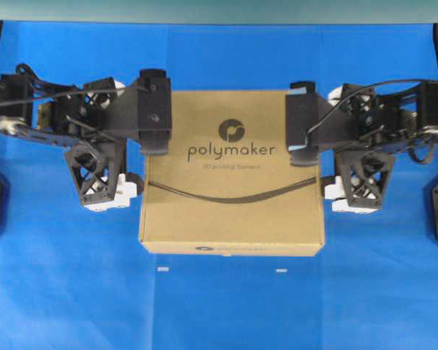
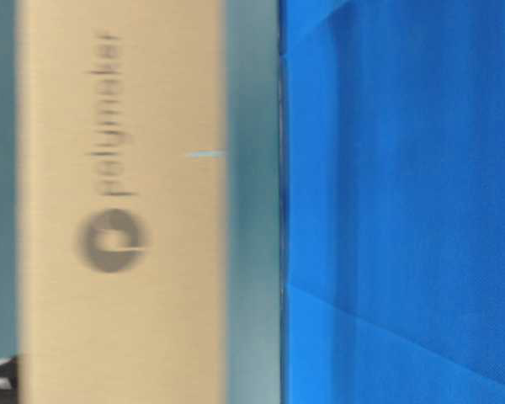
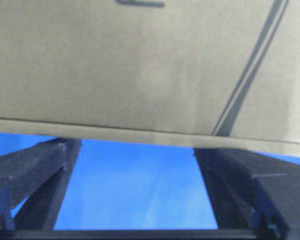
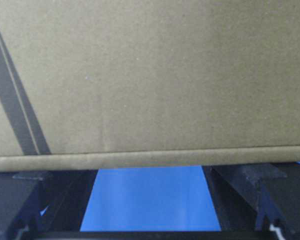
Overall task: Lift up the cardboard box by clamping it between your arms.
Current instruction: 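Lift the clamped box upward with both grippers, then lower the clamped box back onto the table with both grippers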
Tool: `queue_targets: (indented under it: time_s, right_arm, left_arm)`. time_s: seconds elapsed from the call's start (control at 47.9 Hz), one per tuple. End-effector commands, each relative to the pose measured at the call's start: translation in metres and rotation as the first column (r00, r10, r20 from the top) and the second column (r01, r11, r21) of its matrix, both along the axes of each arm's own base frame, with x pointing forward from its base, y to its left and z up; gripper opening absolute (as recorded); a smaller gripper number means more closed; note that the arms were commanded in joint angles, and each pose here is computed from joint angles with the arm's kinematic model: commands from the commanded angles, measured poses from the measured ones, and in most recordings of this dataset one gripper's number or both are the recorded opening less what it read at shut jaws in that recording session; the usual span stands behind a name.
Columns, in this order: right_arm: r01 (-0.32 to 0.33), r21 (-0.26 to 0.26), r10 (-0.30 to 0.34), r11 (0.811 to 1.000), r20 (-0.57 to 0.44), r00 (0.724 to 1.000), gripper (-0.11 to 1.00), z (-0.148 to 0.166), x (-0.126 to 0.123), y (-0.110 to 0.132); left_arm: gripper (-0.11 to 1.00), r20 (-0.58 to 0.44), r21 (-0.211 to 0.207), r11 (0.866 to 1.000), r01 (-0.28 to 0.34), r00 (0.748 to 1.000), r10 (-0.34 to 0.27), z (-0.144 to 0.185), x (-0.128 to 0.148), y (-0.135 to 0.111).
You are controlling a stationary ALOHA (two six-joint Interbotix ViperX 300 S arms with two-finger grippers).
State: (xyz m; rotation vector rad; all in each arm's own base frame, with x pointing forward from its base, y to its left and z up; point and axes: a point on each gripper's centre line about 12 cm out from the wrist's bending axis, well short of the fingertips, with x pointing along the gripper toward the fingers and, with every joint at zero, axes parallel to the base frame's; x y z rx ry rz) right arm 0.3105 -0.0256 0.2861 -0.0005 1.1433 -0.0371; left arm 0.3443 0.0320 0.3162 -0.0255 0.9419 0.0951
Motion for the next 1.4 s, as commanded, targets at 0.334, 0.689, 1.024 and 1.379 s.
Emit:
queue_targets:
  time_s: [0.334,0.689,1.024,1.379]
  right_arm:
    - [0.006,0.007,-0.006,1.000,0.091,0.996,1.00,0.082,0.012,0.001]
    - [0.009,0.008,-0.010,1.000,0.070,0.998,1.00,0.077,0.010,-0.001]
    - [0.010,-0.005,-0.009,1.000,0.046,0.999,1.00,0.032,0.010,-0.006]
    - [0.006,-0.005,-0.006,1.000,0.053,0.999,1.00,-0.037,0.015,-0.005]
  left_arm:
    - [0.88,0.143,0.023,1.000,0.001,0.990,-0.004,0.099,0.006,0.004]
    - [0.88,0.134,0.023,1.000,0.001,0.991,-0.004,0.099,0.007,0.004]
    - [0.88,0.093,0.023,1.000,-0.009,0.996,0.007,0.045,0.009,0.009]
    - [0.88,0.072,0.017,1.000,-0.009,0.997,0.007,-0.022,0.006,0.009]
